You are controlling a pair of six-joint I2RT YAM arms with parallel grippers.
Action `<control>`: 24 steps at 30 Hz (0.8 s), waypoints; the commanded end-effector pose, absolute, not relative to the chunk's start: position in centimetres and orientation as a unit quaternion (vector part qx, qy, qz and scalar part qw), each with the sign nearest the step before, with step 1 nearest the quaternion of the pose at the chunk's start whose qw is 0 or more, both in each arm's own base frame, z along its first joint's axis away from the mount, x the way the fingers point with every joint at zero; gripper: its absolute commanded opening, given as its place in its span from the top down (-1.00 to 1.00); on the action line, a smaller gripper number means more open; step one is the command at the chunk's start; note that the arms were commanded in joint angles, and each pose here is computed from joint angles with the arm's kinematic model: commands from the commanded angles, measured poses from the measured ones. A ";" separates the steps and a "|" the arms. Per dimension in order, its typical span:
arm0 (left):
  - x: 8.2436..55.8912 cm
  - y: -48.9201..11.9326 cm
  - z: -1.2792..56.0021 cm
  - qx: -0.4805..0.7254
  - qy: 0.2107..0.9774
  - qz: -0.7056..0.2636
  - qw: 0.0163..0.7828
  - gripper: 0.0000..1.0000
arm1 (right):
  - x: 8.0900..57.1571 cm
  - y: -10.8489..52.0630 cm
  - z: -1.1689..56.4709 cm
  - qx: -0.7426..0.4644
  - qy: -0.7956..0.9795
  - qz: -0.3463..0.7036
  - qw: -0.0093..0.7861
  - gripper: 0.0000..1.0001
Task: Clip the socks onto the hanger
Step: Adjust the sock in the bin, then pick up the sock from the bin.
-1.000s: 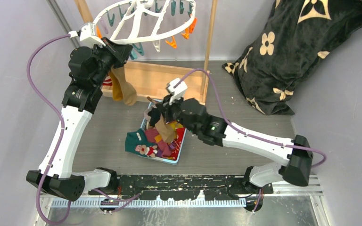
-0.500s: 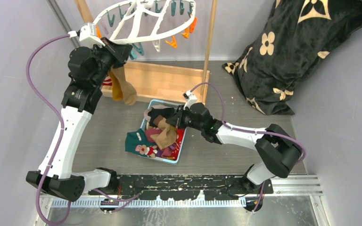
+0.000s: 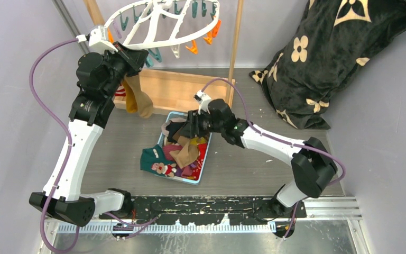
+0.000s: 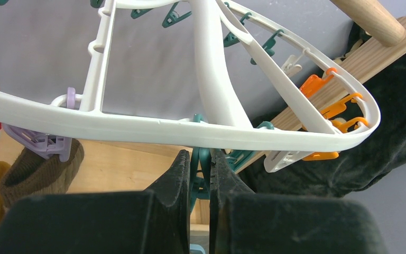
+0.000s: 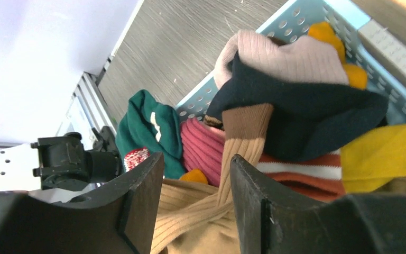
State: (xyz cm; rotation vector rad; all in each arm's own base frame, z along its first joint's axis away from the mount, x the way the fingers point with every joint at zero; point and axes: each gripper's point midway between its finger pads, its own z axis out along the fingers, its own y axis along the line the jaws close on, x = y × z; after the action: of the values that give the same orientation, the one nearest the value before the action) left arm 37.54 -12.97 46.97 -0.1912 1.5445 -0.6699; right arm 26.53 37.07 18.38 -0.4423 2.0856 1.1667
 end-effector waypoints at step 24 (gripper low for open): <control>35.7 -12.2 50.5 -0.080 0.643 -0.306 0.697 1.00 | 29.5 37.9 16.8 -0.216 0.832 0.465 0.212 -0.11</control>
State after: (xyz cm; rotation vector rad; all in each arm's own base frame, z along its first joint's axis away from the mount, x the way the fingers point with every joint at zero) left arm 37.34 -12.92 47.20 -0.1914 1.5382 -0.6718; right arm 28.51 36.10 13.54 -0.5805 2.4035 1.2041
